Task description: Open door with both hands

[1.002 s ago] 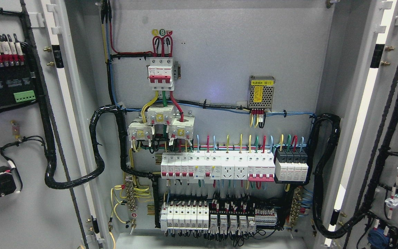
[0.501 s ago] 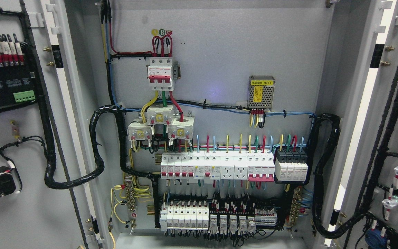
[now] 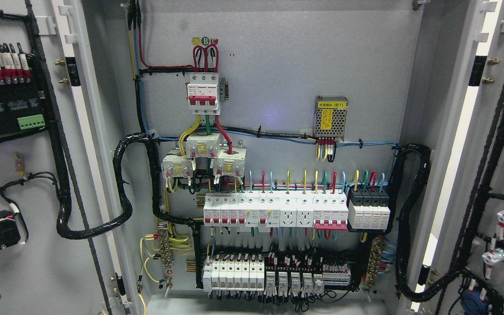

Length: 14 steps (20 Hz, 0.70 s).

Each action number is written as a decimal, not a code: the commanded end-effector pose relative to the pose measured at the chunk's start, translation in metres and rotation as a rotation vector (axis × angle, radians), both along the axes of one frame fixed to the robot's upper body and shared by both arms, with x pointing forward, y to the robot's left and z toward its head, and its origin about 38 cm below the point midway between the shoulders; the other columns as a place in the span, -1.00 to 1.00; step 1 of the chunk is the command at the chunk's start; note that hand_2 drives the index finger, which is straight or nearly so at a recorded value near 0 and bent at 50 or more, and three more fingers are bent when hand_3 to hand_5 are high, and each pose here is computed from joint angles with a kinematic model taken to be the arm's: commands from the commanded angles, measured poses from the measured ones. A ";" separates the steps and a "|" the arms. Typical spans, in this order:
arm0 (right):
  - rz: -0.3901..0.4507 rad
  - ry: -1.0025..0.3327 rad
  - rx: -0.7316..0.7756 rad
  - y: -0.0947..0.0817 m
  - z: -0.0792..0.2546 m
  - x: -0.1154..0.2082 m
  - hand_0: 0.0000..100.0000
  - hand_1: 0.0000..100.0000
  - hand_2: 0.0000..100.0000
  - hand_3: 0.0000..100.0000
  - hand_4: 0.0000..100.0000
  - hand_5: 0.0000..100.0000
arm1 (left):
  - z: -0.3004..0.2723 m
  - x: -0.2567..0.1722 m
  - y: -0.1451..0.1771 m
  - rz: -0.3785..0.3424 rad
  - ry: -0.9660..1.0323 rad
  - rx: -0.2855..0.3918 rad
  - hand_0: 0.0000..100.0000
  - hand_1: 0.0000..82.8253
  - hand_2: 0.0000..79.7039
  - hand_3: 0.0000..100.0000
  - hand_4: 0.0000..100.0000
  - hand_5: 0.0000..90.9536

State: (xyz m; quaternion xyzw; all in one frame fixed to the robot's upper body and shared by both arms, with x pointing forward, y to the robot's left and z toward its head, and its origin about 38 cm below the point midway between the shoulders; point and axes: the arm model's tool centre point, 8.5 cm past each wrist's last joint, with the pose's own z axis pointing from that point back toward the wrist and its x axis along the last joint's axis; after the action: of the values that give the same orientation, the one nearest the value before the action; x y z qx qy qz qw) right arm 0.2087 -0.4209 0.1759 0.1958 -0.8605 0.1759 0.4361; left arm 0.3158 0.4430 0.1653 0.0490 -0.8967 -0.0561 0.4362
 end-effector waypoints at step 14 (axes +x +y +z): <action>0.190 0.441 0.001 0.085 -0.127 -0.073 -0.90 -1.00 -1.00 -1.00 -1.00 -1.00 | -0.117 -0.069 -0.094 -0.263 0.423 -0.017 -0.76 -0.06 -1.00 -1.00 -1.00 -1.00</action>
State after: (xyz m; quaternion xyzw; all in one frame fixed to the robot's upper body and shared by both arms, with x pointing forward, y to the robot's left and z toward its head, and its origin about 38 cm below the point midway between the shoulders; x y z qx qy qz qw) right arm 0.1722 -0.3680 0.0983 0.2656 -0.7752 0.1931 0.5397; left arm 0.2785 0.3895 0.0902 -0.0238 -0.8278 -0.1022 0.5512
